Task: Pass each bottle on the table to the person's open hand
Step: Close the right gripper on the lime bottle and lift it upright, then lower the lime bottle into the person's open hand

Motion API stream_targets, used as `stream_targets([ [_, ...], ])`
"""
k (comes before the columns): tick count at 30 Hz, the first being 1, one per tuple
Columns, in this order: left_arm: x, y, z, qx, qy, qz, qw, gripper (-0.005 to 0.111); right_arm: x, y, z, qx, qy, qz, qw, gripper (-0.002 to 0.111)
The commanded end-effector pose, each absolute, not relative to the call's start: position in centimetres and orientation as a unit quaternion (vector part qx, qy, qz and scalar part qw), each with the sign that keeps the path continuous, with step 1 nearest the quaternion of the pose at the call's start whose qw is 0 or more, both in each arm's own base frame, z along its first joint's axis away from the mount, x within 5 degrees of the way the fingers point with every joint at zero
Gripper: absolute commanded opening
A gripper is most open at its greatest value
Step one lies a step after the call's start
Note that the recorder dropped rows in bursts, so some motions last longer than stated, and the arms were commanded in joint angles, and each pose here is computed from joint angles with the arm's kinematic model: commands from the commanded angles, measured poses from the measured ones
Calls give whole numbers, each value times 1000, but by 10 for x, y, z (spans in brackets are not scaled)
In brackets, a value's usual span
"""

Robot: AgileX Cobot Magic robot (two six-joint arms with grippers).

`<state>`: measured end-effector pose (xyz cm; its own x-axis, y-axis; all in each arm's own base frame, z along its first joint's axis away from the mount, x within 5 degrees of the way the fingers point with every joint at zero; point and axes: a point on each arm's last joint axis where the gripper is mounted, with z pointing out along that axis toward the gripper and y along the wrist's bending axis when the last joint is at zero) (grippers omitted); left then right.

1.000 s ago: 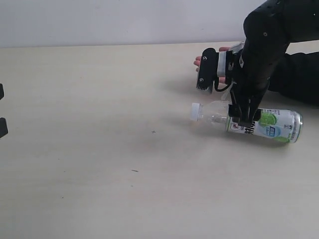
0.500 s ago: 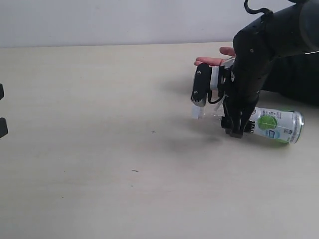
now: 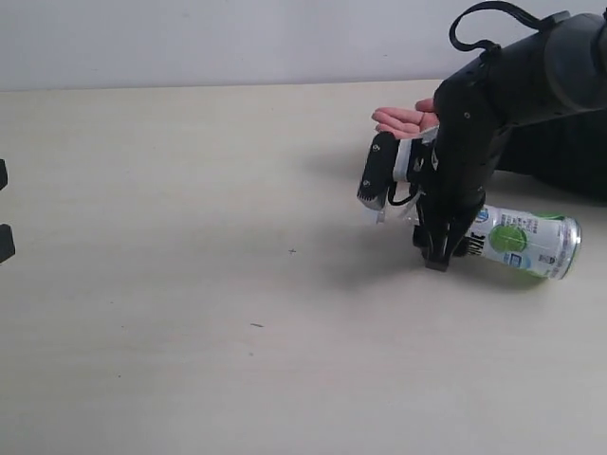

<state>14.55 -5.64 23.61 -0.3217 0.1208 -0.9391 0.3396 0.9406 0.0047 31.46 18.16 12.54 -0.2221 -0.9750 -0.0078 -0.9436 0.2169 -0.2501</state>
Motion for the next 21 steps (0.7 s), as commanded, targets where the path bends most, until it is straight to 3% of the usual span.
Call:
stream_targets([
  [1,145,-56,235,142,808,-96,564,0,314,179,153,-583,798,-97,121,0],
  [7,145,-56,235,142,808,-96,564,0,315,179,210,-479,853,-78,190,0],
  [14,145,-56,235,142,808,-96,564,0,334,191,270,-269,926,-22,263,0],
  [21,145,-56,235,142,808,-96,564,0,373,195,277,-151,952,1,266,0],
])
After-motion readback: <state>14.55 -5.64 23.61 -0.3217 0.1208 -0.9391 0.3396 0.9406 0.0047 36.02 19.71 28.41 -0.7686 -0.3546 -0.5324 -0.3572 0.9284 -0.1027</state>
